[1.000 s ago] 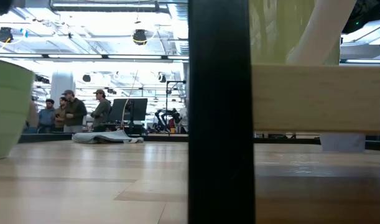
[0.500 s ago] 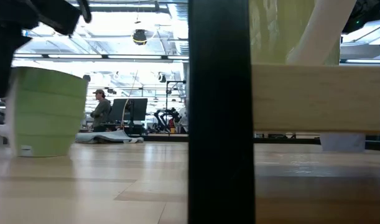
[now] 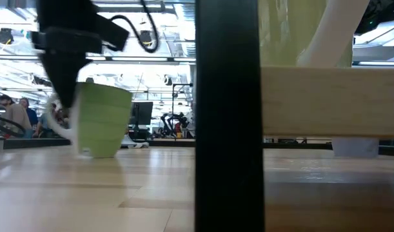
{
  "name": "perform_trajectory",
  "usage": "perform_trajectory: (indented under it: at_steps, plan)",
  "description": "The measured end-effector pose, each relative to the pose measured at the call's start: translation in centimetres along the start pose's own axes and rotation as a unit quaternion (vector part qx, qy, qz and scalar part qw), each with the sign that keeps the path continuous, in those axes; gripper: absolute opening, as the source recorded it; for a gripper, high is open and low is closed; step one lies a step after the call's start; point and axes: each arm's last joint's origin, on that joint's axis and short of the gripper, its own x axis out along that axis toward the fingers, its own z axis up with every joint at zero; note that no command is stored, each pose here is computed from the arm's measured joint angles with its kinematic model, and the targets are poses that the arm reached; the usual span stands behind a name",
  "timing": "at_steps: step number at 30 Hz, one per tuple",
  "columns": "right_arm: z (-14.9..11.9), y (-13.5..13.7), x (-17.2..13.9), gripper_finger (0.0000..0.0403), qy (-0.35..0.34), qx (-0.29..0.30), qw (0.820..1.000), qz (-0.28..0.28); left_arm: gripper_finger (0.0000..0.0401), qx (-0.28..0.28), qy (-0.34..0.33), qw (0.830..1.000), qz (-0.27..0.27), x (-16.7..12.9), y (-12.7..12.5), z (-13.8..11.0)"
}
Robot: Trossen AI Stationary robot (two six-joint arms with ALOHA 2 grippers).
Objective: Stack small to large cups/mugs on shelf
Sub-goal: Put the green cup on the table
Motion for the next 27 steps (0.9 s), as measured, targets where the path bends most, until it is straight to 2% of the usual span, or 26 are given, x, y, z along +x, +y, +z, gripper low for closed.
perform_trajectory:
  at_steps: [11,17,27]
  plan:
    - [-0.3,0.1,0.0,0.0178,0.012,0.022,1.000,0.002,0.0050,0.057,-0.067,0.996,-0.032,-2.2,1.3,5.9]
    - [-0.8,0.2,0.0,0.0178,0.035,0.040,0.999,0.006,0.0050,0.081,-0.085,0.991,-0.060,-2.3,2.7,9.5]
    - [-1.2,0.3,-0.1,0.0178,0.054,0.055,0.997,0.010,0.0050,0.132,-0.158,0.968,-0.141,-1.3,4.7,15.0]
